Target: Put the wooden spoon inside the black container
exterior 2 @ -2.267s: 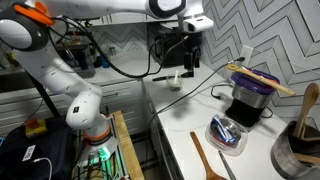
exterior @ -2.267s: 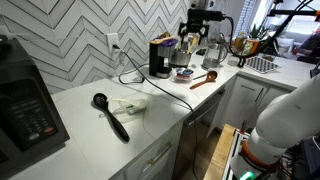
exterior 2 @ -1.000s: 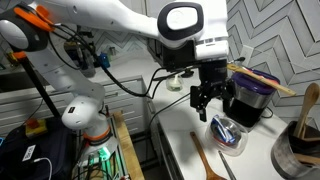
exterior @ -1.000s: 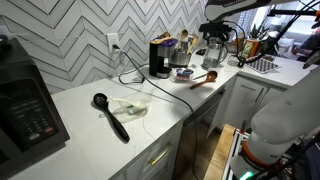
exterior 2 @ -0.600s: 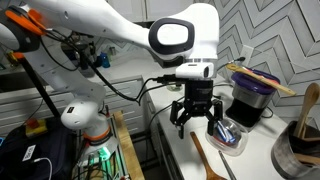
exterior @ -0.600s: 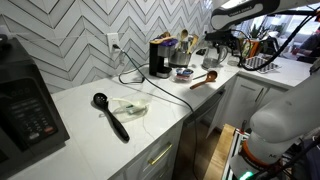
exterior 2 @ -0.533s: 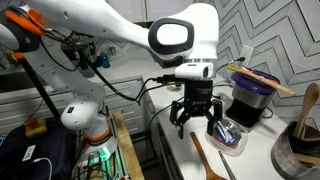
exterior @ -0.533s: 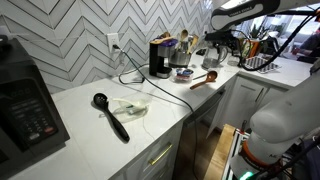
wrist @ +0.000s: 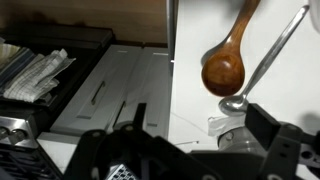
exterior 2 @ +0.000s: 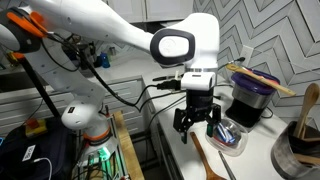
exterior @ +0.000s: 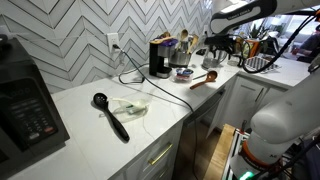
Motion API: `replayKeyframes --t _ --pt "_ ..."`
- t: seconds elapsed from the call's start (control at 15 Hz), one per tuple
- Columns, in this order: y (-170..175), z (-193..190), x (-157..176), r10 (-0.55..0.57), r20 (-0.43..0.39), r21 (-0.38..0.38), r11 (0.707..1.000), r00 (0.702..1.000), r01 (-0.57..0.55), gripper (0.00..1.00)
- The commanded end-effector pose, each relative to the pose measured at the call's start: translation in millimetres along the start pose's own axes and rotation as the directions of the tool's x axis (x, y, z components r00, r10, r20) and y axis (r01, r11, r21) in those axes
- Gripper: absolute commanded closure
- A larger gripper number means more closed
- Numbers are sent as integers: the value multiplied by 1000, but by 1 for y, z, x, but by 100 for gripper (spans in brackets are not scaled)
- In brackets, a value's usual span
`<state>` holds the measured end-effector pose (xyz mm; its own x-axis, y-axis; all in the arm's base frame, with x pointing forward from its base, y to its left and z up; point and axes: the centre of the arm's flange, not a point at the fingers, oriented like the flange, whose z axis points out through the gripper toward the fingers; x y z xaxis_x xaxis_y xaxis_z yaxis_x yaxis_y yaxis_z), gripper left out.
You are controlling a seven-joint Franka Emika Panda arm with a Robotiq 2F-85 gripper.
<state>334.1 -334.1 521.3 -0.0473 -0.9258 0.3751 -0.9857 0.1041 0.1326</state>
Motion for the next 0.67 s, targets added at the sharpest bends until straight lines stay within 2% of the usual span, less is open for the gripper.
replayKeyframes --t 0.0,0.13,0.33,0.47,0.53,0.6 --pt "1 63 7 -118 87 19 993 989 117 0" --pt "4 89 12 -102 115 11 995 988 102 0" --pt "10 124 6 -21 130 -25 999 991 24 0" --pt "7 148 -6 18 158 -79 997 987 -6 0" --pt "7 152 -9 57 159 -108 993 986 -40 0" --pt "5 153 -10 89 114 -120 990 990 -75 0"
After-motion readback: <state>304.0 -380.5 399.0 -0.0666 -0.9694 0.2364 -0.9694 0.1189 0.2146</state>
